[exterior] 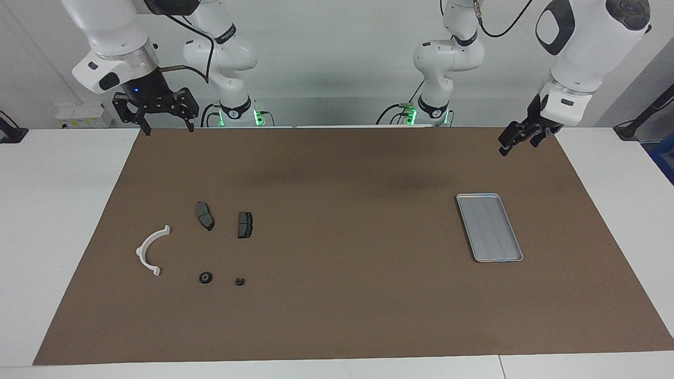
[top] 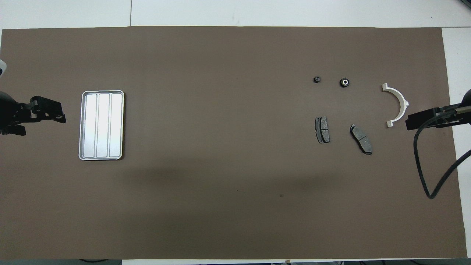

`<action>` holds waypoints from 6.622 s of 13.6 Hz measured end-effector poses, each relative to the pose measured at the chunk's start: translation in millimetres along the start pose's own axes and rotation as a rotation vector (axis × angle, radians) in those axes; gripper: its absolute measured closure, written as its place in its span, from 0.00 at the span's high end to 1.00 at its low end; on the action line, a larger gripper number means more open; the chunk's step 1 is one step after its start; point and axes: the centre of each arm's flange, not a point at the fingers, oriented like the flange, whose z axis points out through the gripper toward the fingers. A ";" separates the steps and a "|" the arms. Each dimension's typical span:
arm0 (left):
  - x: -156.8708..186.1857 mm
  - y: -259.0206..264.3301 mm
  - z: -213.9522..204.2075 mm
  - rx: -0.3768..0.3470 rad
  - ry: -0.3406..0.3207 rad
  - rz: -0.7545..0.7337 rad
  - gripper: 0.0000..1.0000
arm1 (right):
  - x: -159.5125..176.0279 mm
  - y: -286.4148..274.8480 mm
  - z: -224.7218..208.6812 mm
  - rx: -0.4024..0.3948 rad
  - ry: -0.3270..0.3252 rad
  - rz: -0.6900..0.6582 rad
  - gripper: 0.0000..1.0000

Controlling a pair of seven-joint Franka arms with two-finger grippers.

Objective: Pick bearing gear from pile to tray

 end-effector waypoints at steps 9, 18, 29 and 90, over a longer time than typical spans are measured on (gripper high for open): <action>0.0 0.0 0.0 0.000 0.000 0.000 1.00 | -0.2 -1.6 -1.3 0.000 0.004 -0.004 1.00; 0.0 0.0 0.0 0.000 0.000 0.000 1.00 | 28.6 -12.2 34.6 -0.001 0.034 -0.007 1.00; 0.0 0.0 0.0 0.000 0.000 0.000 1.00 | 158.5 -71.7 277.7 0.003 0.025 0.140 1.00; 0.0 0.0 0.0 0.000 0.000 0.000 1.00 | 40.7 -504.6 303.8 0.058 0.030 0.626 0.24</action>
